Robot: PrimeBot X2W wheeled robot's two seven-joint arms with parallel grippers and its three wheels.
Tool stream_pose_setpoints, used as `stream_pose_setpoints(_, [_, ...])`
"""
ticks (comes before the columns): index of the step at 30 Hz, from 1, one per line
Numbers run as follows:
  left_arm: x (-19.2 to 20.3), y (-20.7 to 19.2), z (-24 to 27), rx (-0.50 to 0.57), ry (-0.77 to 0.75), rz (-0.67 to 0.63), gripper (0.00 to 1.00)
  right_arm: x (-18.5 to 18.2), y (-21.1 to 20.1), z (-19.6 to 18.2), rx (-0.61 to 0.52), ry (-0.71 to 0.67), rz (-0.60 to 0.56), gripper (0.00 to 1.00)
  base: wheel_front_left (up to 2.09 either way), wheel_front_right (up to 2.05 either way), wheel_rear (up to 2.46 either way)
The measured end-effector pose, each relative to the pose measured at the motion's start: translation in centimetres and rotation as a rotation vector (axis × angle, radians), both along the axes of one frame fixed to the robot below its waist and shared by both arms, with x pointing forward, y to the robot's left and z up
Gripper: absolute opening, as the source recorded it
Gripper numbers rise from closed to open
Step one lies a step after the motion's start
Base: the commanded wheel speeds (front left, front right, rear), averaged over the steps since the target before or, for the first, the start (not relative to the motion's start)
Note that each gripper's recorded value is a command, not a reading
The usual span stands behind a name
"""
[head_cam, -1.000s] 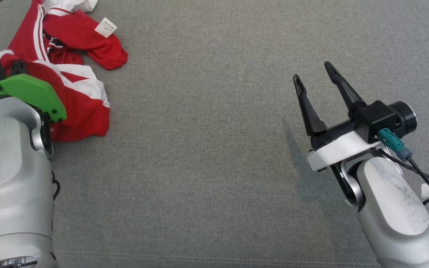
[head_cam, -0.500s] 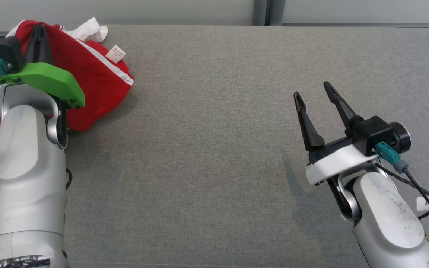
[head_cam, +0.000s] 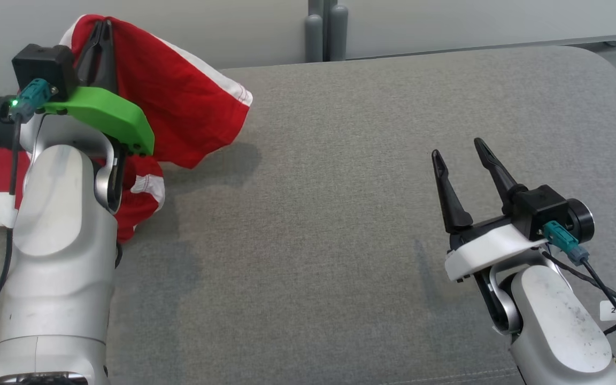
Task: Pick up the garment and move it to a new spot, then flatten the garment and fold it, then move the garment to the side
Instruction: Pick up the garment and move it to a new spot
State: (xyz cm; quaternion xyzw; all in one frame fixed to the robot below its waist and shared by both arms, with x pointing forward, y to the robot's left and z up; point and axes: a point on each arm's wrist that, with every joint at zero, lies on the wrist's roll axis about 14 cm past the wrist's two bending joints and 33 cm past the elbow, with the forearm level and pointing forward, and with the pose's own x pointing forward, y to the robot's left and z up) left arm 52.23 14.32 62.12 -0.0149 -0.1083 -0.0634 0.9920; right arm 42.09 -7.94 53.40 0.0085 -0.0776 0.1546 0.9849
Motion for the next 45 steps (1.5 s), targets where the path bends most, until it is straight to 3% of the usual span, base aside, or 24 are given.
stream_pose_setpoints(6, [-0.1, -4.2, -2.3, 0.016, 0.067, -0.102, 0.00, -1.2, -2.1, -0.1, 0.002, 0.006, -0.063, 1.00, 0.00, 0.00, 0.00])
stream_pose_setpoints(15, [-1.5, -14.4, -5.3, 0.017, 0.162, -0.386, 0.00, -2.7, -5.6, 0.0, 0.007, 0.008, -0.169, 1.00, 0.00, 0.00, 0.00])
stream_pose_setpoints(23, [-4.3, -22.5, -9.4, 0.108, 0.259, -0.611, 0.00, -4.0, -7.9, -0.7, 0.009, 0.033, -0.240, 1.00, 0.00, 0.00, 0.00])
stream_pose_setpoints(32, [-8.2, -27.9, -15.5, 0.200, 0.391, -0.775, 0.00, -5.0, -10.4, -1.4, -0.004, 0.064, -0.312, 1.00, 0.00, 0.00, 0.00])
stream_pose_setpoints(40, [-10.9, -31.5, -16.0, 0.165, 0.375, -0.908, 0.00, -5.5, -12.0, -2.9, -0.018, 0.114, -0.365, 1.00, 0.00, 0.00, 0.00])
stream_pose_setpoints(41, [-11.1, -31.5, -16.1, 0.162, 0.381, -0.913, 0.53, -5.5, -12.1, -3.0, -0.018, 0.117, -0.365, 1.00, 0.00, 0.00, 0.00])
stream_pose_setpoints(42, [-11.3, -31.6, -16.2, 0.164, 0.385, -0.919, 1.00, -5.5, -12.1, -3.0, -0.018, 0.117, -0.368, 1.00, 0.00, 0.00, 0.00])
stream_pose_setpoints(45, [-11.9, -31.5, -16.4, 0.174, 0.392, -0.933, 1.00, -5.4, -12.0, -3.0, -0.010, 0.115, -0.364, 1.00, 0.00, 0.00, 0.00])
